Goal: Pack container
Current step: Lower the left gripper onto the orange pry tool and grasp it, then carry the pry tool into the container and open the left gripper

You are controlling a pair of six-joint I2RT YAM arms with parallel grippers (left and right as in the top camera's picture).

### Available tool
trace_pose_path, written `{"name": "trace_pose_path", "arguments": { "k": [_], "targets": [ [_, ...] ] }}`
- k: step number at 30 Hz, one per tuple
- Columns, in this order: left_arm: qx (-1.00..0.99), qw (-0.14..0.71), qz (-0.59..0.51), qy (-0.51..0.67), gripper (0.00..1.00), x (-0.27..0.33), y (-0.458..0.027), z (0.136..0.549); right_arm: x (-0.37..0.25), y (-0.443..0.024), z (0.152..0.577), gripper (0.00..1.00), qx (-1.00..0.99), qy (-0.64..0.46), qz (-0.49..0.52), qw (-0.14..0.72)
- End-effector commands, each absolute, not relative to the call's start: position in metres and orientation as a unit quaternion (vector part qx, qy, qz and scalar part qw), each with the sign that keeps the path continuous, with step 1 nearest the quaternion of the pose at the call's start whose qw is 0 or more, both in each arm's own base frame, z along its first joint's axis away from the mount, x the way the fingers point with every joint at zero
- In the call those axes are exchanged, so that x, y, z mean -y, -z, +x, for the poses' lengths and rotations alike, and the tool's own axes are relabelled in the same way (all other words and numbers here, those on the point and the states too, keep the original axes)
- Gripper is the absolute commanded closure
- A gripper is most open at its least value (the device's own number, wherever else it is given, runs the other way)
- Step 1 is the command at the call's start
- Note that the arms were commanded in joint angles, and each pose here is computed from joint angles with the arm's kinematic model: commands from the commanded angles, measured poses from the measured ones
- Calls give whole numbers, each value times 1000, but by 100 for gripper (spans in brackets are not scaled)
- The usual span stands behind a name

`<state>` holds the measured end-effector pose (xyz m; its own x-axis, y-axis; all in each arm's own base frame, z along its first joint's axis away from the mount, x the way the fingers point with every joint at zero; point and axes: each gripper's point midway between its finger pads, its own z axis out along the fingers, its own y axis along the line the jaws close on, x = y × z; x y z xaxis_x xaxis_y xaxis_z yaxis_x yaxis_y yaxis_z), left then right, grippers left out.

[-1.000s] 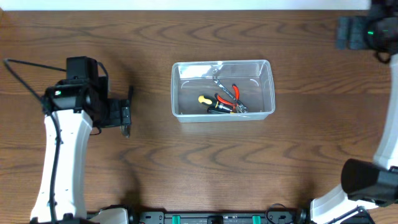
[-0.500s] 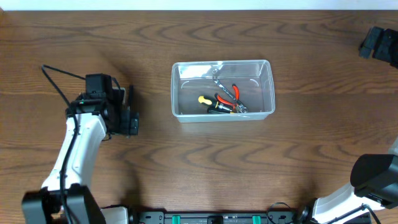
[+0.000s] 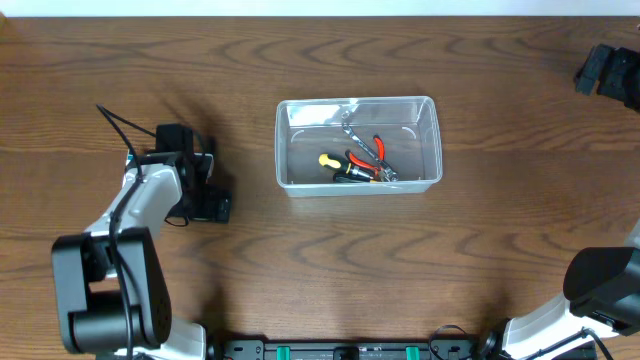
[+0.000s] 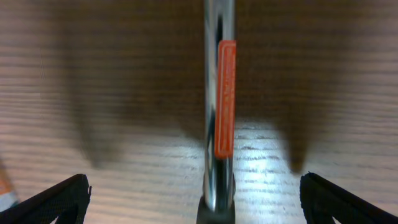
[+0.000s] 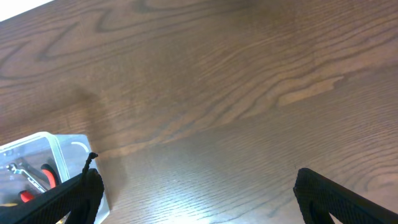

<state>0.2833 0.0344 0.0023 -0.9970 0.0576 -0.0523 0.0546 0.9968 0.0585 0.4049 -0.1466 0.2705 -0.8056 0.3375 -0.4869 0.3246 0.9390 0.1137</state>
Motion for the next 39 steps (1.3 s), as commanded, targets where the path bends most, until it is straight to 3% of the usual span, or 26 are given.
{"name": "trace_pose_path", "arguments": {
  "k": [1, 9, 14, 20, 26, 31, 35, 39],
  "targets": [
    [-999, 9, 35, -20, 2, -32, 8, 279, 141, -270, 407, 1, -950, -20, 175, 259],
    [-999, 5, 35, -19, 0, -32, 12, 279, 141, -270, 407, 1, -950, -19, 171, 259],
    [-999, 5, 35, -19, 21, -32, 12, 279, 141, -270, 406, 1, -950, -19, 171, 259],
    [-999, 5, 32, -19, 29, -32, 12, 279, 141, -270, 406, 1, -950, -19, 172, 259],
    [-999, 5, 32, -19, 64, -32, 12, 279, 141, -270, 406, 1, -951, -19, 171, 259],
    [-999, 5, 32, -19, 69, -32, 12, 279, 141, -270, 406, 1, -951, -19, 171, 259],
    [-999, 5, 32, -19, 86, -32, 12, 279, 141, -270, 406, 1, -951, -19, 170, 259],
    [-999, 7, 32, -19, 90, -32, 12, 280, 141, -270, 406, 1, -951, -19, 170, 259]
  ]
}}
